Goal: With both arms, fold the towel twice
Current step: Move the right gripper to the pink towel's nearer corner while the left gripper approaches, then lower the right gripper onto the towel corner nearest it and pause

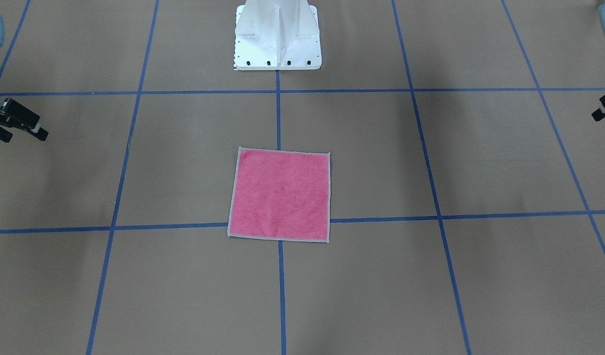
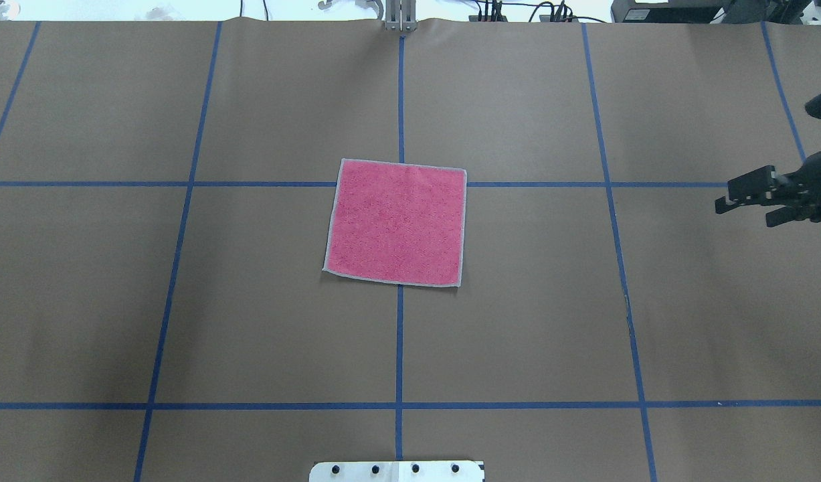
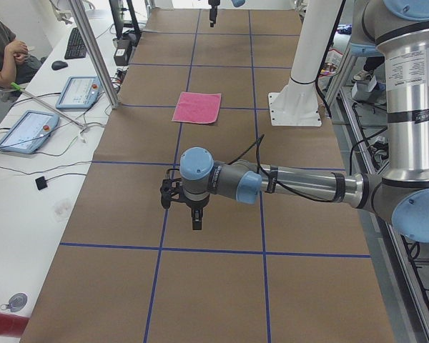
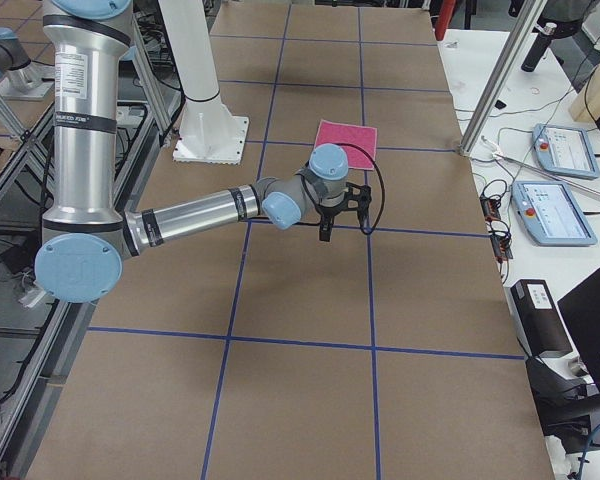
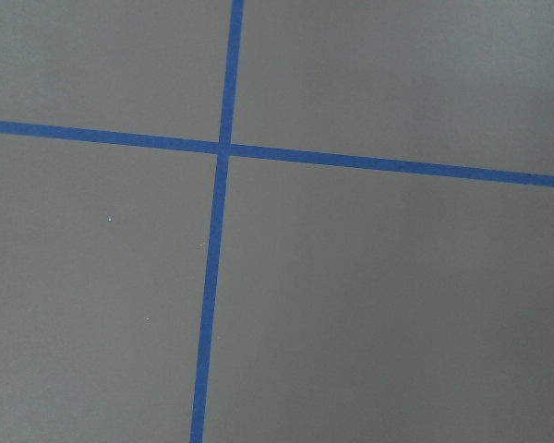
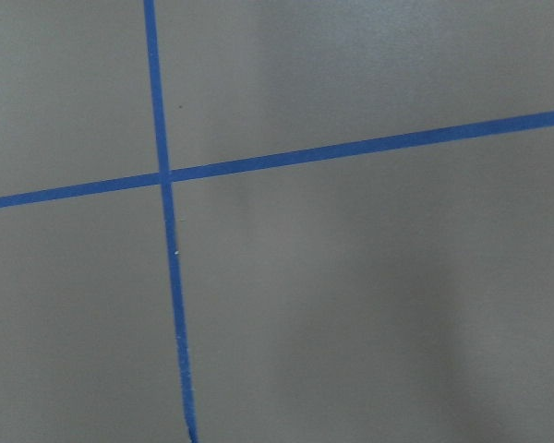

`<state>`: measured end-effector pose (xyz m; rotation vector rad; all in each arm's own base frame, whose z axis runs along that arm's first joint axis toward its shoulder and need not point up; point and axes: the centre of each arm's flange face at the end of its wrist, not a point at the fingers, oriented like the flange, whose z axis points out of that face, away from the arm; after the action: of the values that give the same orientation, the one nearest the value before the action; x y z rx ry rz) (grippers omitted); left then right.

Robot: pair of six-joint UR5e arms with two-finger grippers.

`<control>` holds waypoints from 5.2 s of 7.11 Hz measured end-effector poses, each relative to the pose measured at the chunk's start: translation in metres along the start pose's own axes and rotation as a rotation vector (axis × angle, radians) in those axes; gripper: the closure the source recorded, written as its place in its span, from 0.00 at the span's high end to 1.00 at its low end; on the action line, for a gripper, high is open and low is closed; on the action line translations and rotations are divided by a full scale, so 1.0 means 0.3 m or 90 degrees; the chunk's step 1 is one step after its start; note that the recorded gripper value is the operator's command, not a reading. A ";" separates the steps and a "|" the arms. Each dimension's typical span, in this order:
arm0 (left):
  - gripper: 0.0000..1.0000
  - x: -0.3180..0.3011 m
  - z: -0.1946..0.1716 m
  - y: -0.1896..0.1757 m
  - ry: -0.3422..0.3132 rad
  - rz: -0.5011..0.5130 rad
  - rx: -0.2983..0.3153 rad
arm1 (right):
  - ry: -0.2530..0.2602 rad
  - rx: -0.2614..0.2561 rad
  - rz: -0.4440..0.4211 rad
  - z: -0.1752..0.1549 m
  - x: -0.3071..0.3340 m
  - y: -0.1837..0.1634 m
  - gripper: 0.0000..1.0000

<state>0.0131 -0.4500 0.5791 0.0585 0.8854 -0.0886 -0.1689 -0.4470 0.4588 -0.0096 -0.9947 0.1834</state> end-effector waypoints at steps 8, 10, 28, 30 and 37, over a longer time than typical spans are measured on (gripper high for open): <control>1.00 1.120 0.324 -0.051 0.105 -0.176 -0.060 | -0.052 0.068 0.287 0.558 -0.979 0.508 0.96; 1.00 1.206 0.367 -0.018 0.100 -0.189 -0.055 | -0.057 0.081 0.364 0.651 -1.091 0.516 0.92; 1.00 1.260 0.362 -0.010 0.106 -0.195 -0.053 | -0.025 0.115 0.467 0.761 -1.128 0.489 0.28; 1.00 1.261 0.362 -0.009 0.106 -0.195 -0.052 | -0.025 0.120 0.467 0.762 -1.124 0.486 0.25; 1.00 1.272 0.368 0.002 0.106 -0.208 -0.057 | -0.029 0.131 0.466 0.758 -1.119 0.484 0.23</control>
<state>0.3386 -0.4793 0.3531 -0.1648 1.0589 -0.3529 -0.5583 -0.3742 0.2900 -0.1843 -0.9779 0.9585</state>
